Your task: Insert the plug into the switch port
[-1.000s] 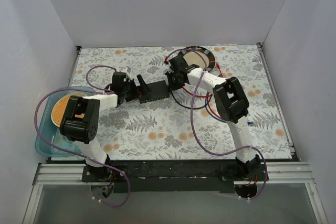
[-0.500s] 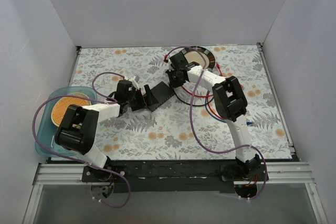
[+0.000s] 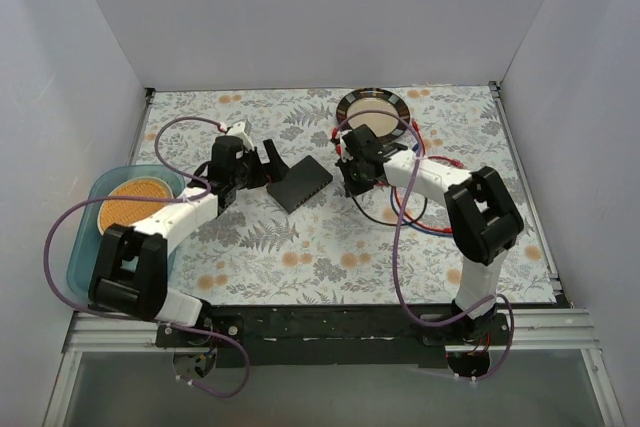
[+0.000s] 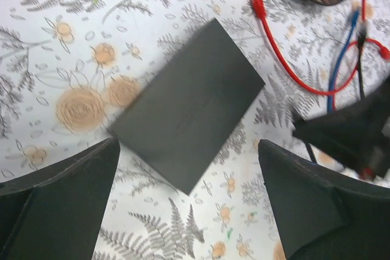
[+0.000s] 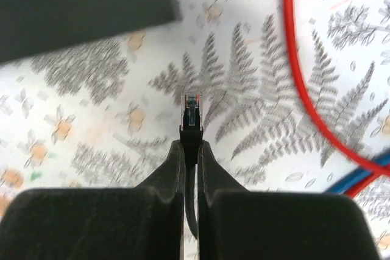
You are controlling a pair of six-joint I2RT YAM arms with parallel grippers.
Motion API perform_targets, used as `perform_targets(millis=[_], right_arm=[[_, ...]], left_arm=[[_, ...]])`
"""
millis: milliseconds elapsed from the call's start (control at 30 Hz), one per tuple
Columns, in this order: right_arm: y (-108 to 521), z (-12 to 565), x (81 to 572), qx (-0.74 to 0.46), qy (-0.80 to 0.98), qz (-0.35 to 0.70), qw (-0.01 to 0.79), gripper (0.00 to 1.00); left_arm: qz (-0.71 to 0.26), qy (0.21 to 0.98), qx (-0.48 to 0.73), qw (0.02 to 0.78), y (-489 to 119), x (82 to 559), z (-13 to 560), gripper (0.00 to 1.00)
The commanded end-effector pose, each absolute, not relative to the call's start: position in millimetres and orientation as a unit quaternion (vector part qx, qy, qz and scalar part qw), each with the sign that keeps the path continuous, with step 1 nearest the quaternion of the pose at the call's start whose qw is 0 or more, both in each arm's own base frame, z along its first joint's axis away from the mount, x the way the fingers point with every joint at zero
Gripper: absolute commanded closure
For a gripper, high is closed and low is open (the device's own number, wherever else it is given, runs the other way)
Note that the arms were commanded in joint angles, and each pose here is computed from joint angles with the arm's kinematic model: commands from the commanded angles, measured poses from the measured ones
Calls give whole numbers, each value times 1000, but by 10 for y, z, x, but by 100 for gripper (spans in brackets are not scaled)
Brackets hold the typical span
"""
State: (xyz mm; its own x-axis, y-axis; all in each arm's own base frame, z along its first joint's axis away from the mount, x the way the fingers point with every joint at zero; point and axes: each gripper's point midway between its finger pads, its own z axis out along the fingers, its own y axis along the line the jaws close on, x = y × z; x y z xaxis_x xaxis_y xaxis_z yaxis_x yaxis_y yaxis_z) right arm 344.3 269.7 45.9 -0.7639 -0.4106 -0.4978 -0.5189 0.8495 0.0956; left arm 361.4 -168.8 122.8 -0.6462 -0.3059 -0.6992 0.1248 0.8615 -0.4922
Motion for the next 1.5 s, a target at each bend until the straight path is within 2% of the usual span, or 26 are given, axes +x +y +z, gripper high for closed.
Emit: perform_targets(millis=[0, 167, 333, 867, 1200, 1467], right_arm=[[2978, 818, 3259, -267, 902, 180, 287, 99], [3213, 659, 3002, -304, 908, 138, 255, 99], [3381, 556, 2918, -317, 910, 119, 239, 99], [3430, 415, 2925, -327, 913, 91, 229, 99], [3382, 588, 2776, -341, 901, 113, 244, 99], [3301, 894, 2669, -334, 892, 133, 272, 99]], left_arm=[[-207, 888, -59, 406, -1587, 3938, 998, 2], [-224, 896, -40, 381, -1749, 4168, 741, 2], [-243, 897, -27, 368, -1838, 4193, 590, 2], [-363, 868, -11, 339, -2063, 3529, 708, 2], [-287, 889, -57, 352, -1783, 3583, 698, 2], [-285, 877, -54, 384, -1706, 3562, 1091, 2]])
